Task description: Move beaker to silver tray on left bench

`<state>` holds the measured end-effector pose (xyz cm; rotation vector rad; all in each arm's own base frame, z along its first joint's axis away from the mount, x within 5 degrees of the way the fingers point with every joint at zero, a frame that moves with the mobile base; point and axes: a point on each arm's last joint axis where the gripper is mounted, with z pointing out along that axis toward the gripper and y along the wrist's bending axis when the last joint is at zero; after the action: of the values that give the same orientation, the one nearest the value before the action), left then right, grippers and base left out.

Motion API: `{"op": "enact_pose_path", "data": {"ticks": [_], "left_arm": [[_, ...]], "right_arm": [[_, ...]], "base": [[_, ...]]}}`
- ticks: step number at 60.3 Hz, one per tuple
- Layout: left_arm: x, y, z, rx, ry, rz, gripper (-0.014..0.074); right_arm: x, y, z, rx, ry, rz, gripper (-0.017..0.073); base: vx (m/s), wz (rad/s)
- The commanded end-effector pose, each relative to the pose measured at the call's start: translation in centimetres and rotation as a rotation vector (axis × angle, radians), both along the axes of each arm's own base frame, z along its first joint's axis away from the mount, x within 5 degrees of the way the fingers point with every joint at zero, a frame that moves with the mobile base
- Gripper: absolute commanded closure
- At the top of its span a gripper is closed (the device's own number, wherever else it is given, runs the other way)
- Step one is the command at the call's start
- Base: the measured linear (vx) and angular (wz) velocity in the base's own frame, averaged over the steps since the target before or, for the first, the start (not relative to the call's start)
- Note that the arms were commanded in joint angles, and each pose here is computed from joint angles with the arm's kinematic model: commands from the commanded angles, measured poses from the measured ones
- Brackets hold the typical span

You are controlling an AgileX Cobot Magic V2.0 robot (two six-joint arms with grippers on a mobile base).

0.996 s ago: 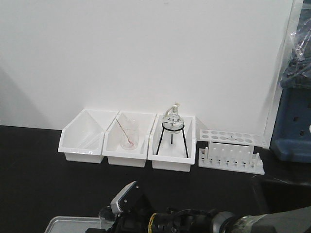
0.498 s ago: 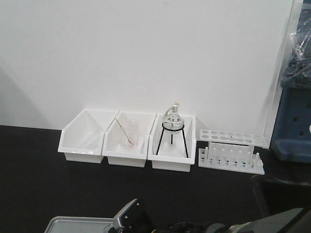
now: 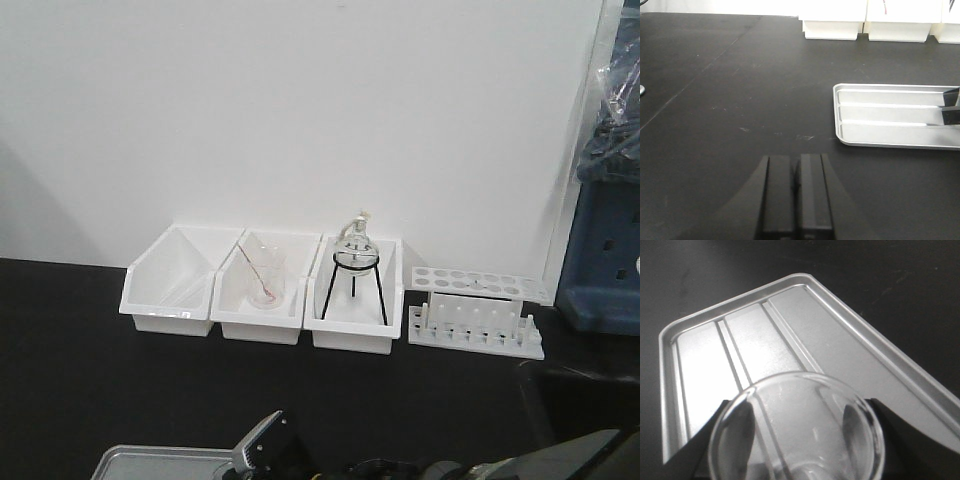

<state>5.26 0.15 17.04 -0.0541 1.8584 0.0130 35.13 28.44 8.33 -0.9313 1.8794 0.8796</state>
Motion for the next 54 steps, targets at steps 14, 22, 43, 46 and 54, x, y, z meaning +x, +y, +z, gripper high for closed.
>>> {"op": "enact_pose_path", "data": {"ticks": [14,22,43,46,54], "left_arm": [[0.2,0.0,0.1,-0.005,-0.068,0.003,0.0592],[0.2,0.0,0.1,-0.005,-0.068,0.003,0.0592],[0.2,0.0,0.1,-0.005,-0.068,0.003,0.0592],[0.2,0.0,0.1,-0.005,-0.068,0.003,0.0592],[0.2,0.0,0.1,-0.005,-0.068,0.003,0.0592]], "right_arm": [[0.5,0.6,5.2,0.147,-0.106,0.024,-0.014],[0.4,0.6,6.6,0.165,-0.133,0.026,-0.013],[-0.4,0.2,12.5,0.221,-0.249,0.046,-0.0029],[-0.7,0.0,14.0,0.229,-0.279,0.055,-0.0006],[-2.2,-0.9,18.4,0.226,-0.34,0.091,0.0067]], "base": [[0.0,0.0],[0.0,0.0],[0.0,0.0],[0.0,0.0],[0.0,0.0]]}}
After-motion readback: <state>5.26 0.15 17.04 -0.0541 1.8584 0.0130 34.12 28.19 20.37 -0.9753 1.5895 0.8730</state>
